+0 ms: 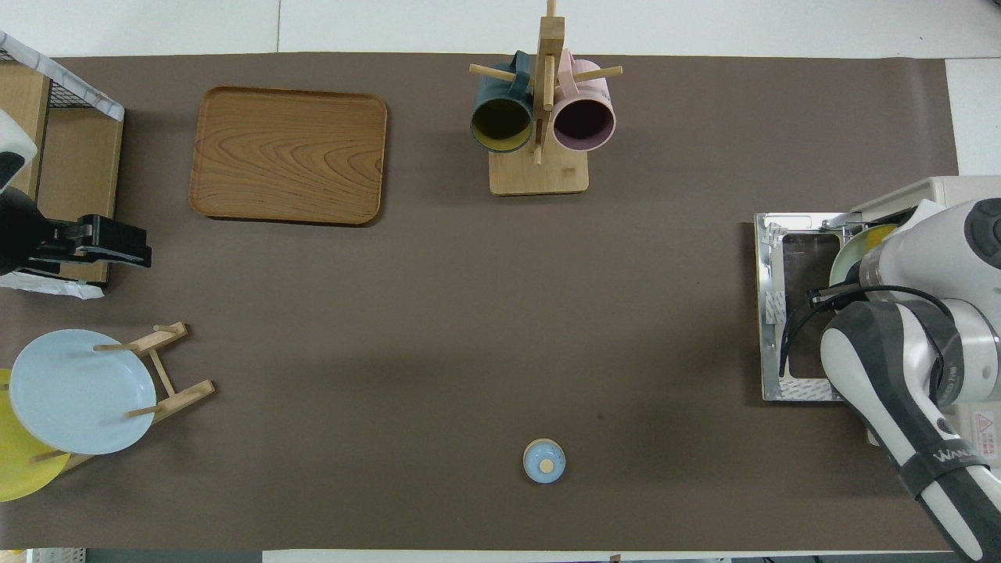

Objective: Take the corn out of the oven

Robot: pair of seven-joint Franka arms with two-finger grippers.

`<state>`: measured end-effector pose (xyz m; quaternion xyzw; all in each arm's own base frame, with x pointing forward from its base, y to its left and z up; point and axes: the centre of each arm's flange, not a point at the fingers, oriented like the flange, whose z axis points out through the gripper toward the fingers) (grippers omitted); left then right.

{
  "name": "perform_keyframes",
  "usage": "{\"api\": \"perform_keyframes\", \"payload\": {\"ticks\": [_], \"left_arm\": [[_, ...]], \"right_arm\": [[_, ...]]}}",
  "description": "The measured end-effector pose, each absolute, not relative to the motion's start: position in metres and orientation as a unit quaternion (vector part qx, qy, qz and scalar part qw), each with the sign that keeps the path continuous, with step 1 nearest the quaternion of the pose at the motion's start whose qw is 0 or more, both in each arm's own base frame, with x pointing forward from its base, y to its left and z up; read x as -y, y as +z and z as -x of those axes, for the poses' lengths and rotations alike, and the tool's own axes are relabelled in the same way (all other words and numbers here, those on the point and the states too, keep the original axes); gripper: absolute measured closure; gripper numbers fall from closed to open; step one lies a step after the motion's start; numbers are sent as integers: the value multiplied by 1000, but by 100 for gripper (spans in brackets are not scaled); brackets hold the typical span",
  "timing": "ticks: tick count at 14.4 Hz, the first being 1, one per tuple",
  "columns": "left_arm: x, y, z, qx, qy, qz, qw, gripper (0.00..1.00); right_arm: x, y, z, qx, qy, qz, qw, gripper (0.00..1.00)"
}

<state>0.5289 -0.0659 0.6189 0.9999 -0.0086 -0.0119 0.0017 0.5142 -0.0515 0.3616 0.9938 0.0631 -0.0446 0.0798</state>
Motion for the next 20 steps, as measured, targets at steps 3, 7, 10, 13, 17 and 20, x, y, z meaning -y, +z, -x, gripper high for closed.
{"api": "perform_keyframes", "payload": {"ticks": [3, 7, 10, 13, 17, 20], "left_arm": [[67, 619, -529, 10, -12, -1000, 2, 0], [68, 620, -530, 10, -7, -1000, 2, 0], [68, 618, -530, 10, -9, -1000, 2, 0], [68, 616, -530, 10, -9, -1000, 2, 0], [69, 616, -531, 11, -6, -1000, 2, 0], [70, 616, -531, 12, -6, -1000, 2, 0]], "right_arm": [[51, 362, -512, -63, -44, -994, 80, 85], [48, 370, -509, -72, -37, -993, 87, 96], [31, 368, -509, -95, -42, -990, 93, 96], [-11, 369, -506, -131, -55, -984, 103, 97], [-72, 377, -498, -149, -73, -976, 142, 97], [-124, 385, -486, -134, -79, -975, 159, 97]]}}
